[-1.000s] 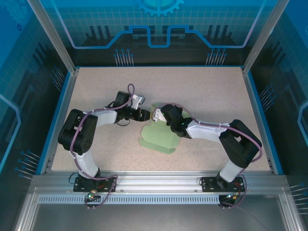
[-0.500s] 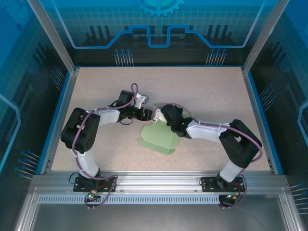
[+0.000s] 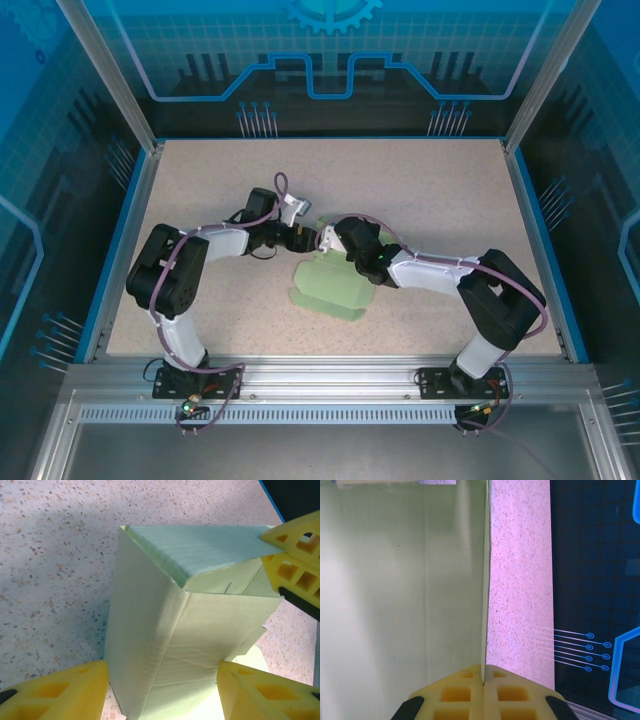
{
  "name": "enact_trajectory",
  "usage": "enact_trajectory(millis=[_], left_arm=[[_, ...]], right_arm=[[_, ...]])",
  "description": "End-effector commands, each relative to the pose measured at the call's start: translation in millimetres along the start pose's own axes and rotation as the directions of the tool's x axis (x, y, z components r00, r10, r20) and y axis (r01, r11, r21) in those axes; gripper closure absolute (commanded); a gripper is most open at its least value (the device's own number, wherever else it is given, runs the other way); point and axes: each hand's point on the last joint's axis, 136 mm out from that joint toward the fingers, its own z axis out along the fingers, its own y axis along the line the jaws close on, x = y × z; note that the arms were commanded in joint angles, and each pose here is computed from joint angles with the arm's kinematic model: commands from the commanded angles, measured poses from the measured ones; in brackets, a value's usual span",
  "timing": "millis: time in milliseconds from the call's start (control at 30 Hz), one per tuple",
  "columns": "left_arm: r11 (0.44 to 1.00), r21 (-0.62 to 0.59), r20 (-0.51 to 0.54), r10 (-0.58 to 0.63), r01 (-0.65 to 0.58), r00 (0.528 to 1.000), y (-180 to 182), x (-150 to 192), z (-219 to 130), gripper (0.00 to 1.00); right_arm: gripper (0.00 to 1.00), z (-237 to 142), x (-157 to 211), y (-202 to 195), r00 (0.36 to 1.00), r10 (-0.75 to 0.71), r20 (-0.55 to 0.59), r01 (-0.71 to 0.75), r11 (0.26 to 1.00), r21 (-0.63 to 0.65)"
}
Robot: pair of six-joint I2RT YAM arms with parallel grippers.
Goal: Fold the paper box
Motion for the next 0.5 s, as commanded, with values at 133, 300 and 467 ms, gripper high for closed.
enact_trajectory(millis=[133,300,467], left_arm=[[0.996,0.010,0.031,0.089,-0.090,0.996,-3.6,-4.5,1.5,0.41],[0.994,-0.013,0.066,0.113,-0.112,0.991,-0.3,-11.1,1.5,0.42],[0.993,0.008,0.087,0.119,-0.120,0.989,-3.5,-10.2,1.4,0.42]], right_arm=[[1.00,-10.1,-9.4,-12.8,0.999,0.006,0.032,-0.007,1.000,0.016],[1.00,-12.4,-10.0,-12.8,1.000,-0.009,0.027,0.009,1.000,0.021],[1.00,-14.5,-10.5,-14.6,1.000,-0.018,0.021,0.017,1.000,0.025]])
